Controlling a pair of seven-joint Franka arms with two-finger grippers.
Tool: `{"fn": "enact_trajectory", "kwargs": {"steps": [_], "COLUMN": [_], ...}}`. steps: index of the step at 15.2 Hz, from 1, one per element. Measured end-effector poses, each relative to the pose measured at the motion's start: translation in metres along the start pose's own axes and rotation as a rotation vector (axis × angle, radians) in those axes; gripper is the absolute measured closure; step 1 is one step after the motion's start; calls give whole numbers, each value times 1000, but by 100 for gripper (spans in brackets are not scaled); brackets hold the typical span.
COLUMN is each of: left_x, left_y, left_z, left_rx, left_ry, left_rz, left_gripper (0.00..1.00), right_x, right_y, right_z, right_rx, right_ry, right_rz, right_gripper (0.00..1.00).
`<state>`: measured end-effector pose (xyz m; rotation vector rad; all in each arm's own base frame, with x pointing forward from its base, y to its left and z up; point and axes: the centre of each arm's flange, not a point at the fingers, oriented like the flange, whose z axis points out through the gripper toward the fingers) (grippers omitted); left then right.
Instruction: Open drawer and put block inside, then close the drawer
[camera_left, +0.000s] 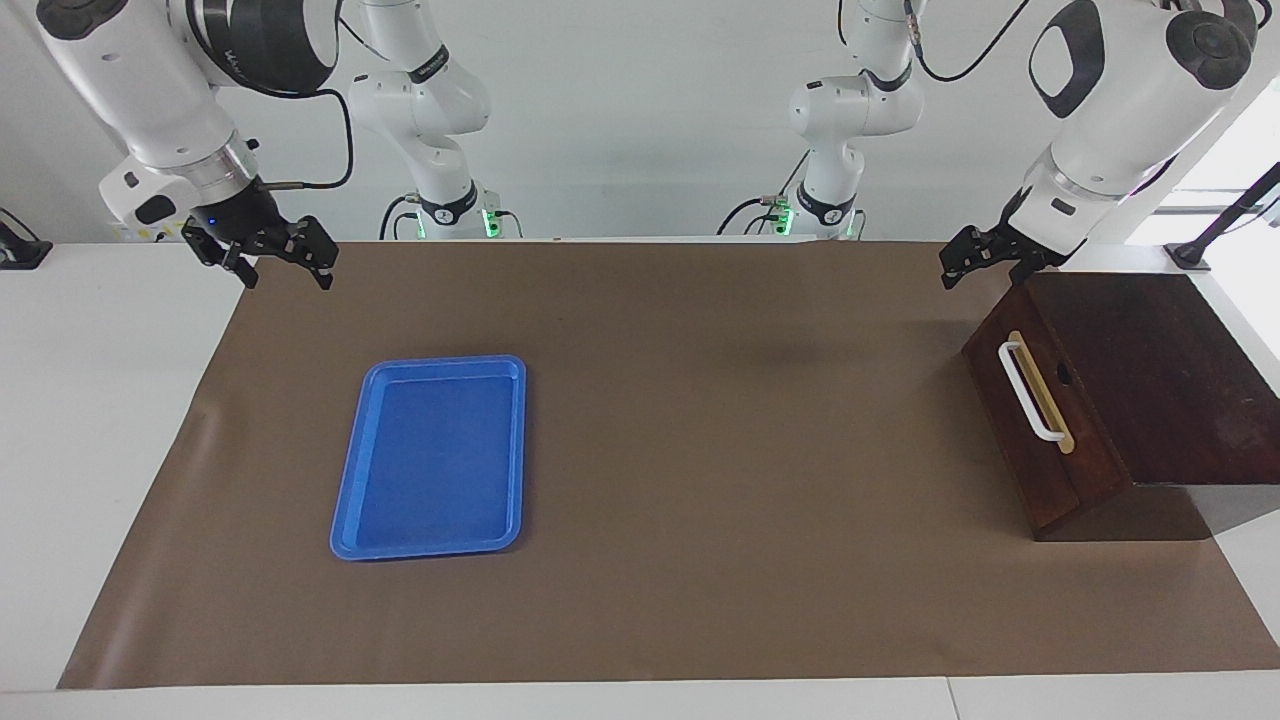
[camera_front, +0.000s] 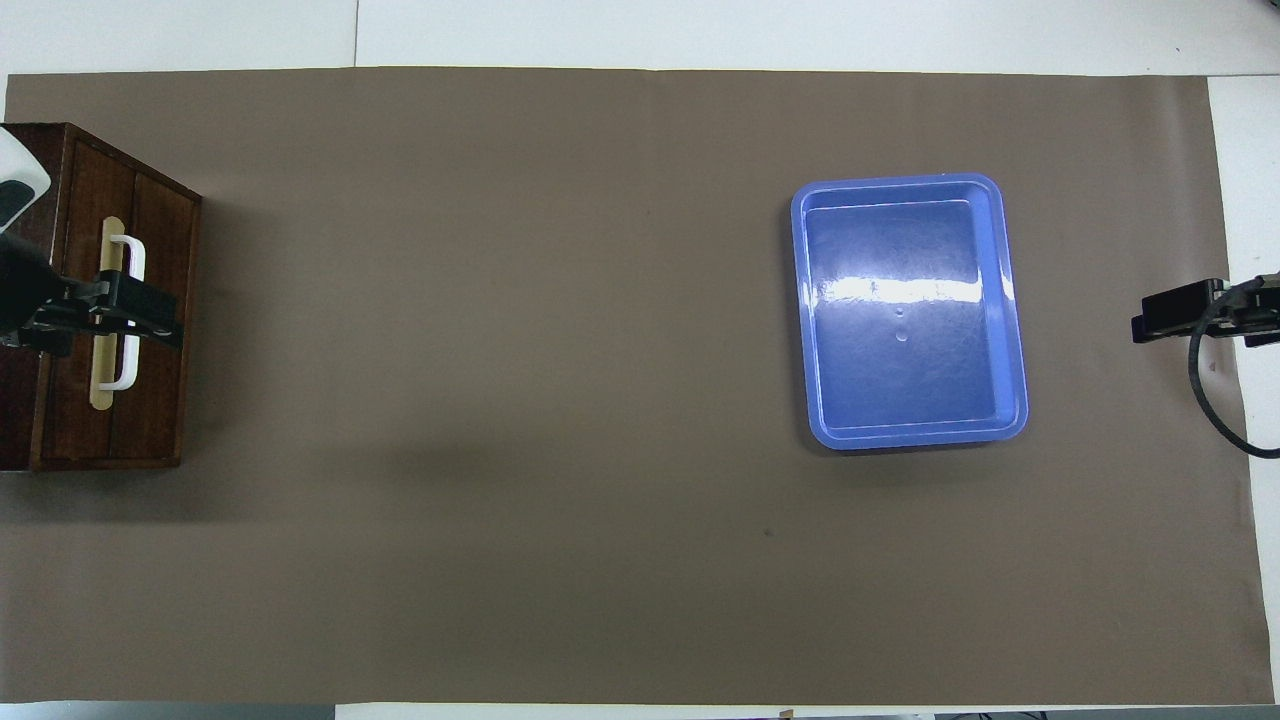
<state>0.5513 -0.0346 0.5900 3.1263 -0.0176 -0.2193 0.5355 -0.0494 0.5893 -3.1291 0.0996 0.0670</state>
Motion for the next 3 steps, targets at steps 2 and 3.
{"fn": "enact_trajectory", "kwargs": {"steps": [2,3], "left_x": [1,1], "left_y": [-1,-1], "left_z": [-1,-1], "left_rx": [-1,-1], "left_ry": [8,9], "left_rz": [-1,-1], "left_gripper": [0,0], "right_x": [0,0], "right_y": [0,0], "right_z": [0,0], "right_rx": [0,0], "right_ry": [0,0], "right_rz": [0,0], "right_gripper": [0,0]}}
